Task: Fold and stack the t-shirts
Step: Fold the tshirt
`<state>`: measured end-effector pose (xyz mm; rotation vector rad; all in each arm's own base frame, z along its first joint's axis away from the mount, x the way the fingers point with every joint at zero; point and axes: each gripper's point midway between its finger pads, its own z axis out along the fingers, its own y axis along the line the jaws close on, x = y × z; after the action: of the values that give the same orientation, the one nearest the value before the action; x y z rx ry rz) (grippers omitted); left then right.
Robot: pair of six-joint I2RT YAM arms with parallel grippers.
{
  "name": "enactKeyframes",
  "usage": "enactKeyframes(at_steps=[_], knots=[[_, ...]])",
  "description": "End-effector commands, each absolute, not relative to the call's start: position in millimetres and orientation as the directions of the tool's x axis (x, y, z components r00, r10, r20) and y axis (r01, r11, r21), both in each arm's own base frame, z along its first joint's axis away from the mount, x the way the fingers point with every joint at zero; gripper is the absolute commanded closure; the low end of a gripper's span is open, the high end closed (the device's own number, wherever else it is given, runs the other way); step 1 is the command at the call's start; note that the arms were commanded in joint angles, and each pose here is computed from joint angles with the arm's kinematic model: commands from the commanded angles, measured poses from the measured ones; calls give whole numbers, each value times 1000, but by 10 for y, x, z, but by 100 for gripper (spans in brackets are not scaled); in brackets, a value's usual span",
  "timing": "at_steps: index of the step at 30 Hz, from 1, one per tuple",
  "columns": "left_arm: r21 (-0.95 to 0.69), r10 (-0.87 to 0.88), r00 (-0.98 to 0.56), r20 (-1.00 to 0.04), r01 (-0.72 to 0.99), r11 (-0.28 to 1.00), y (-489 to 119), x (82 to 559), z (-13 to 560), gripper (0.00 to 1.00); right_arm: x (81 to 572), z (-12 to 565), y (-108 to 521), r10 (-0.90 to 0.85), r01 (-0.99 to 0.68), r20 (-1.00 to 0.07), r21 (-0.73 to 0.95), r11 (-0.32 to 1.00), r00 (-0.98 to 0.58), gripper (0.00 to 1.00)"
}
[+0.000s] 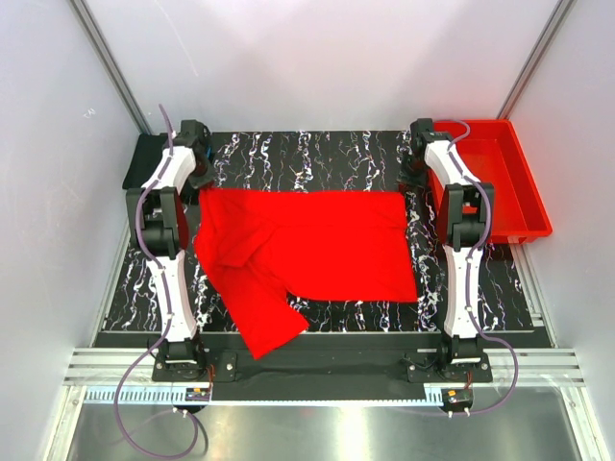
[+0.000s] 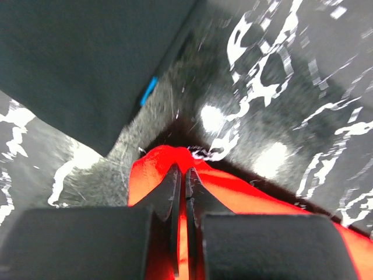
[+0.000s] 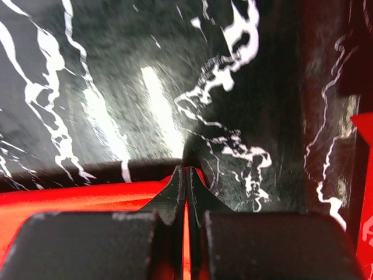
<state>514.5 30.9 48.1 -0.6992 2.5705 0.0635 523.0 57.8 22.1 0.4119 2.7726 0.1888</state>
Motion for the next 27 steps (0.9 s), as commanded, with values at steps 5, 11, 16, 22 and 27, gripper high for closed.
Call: enactKeyframes(at_steps=[5,11,16,22,27], knots=[[-54,-445,-696,-563,-507,860,462,5375,957,53,5691,694,524,288,240,-480,161,957,-829,89],[-14,-420,-657,-626,-529,849,512,5123,1586,1,5697,1178,482,321,280,-516,158,947,-794,26],[-10,-423,-619,-662,-557,831,495,4508,2097,2,5307,1605,630,316,269,-499,165,949,-807,22],[-35,-387,-744,-545,-440,897,56,3521,1676,33,4576,1835,1422,221,94,-457,284,954,-862,25],[-175,-247,-800,-547,-178,968,-629,3021,1540,31,3818,1864,2046,169,-18,-386,435,900,-907,28]])
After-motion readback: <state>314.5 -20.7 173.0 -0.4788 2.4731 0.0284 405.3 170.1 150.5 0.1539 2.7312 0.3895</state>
